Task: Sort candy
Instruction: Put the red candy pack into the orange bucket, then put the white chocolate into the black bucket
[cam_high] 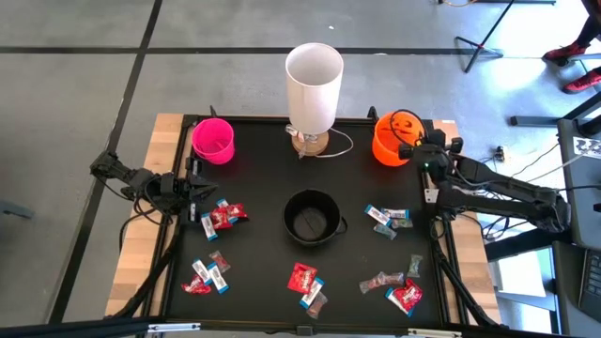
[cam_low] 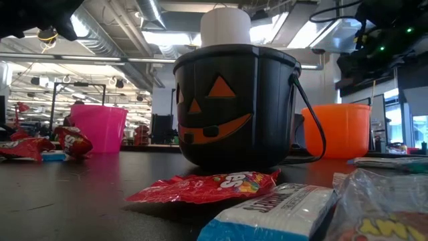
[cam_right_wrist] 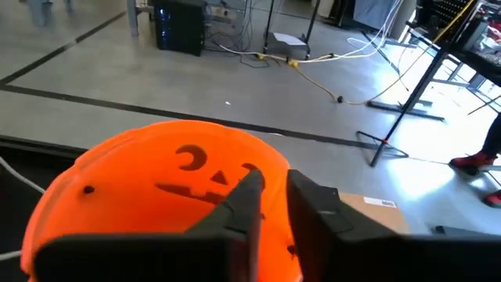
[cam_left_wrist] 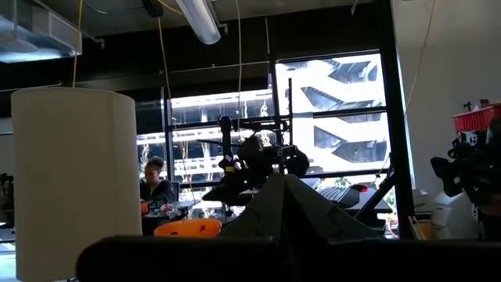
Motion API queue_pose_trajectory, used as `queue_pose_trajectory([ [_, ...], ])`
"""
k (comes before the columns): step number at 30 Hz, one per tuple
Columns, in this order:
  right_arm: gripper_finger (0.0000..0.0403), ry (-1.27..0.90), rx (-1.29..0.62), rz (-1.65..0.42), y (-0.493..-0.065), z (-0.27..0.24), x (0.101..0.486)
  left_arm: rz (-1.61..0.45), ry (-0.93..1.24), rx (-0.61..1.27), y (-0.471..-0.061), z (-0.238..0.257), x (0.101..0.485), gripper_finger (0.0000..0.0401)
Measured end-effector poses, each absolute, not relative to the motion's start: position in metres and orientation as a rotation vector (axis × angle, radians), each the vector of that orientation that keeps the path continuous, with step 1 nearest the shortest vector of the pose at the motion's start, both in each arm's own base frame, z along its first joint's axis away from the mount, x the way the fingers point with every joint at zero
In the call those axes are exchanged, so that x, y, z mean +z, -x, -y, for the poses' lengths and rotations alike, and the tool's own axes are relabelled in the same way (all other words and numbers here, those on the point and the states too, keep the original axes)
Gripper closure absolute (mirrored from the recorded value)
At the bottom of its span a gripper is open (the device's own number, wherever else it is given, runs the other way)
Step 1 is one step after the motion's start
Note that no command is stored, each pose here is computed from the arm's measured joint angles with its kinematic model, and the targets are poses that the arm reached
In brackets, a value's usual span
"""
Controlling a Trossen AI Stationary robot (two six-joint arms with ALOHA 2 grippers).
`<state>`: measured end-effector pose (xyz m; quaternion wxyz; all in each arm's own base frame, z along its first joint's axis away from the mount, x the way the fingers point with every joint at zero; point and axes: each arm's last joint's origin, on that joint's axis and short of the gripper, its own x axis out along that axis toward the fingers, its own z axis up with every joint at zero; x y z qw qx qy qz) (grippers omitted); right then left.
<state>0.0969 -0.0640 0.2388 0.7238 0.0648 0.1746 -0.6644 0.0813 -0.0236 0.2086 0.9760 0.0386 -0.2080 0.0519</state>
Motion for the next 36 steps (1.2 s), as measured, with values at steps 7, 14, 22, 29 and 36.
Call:
queue_pose_trajectory([
  [7,0.0223,-0.164,-1.451,-0.342,-0.100,0.065,0.242,0.420,-0.078,0.105,-0.081,0.024,0.209,0.0397],
  [14,0.0166,-0.181,-1.257,-0.309,-0.110,0.065,0.251,0.420,-0.078,0.105,-0.081,0.024,0.209,0.0397],
  [22,0.0170,-0.235,-0.721,-0.150,-0.124,0.058,0.272,0.420,-0.078,0.104,-0.081,0.024,0.209,0.0397],
  [29,0.0190,-0.255,-0.282,-0.131,-0.129,0.039,0.279,0.420,-0.078,0.104,-0.081,0.024,0.209,0.0397],
  [36,0.0215,-0.278,-0.075,-0.292,-0.136,0.002,0.260,0.420,-0.078,0.105,-0.081,0.024,0.209,0.0397],
])
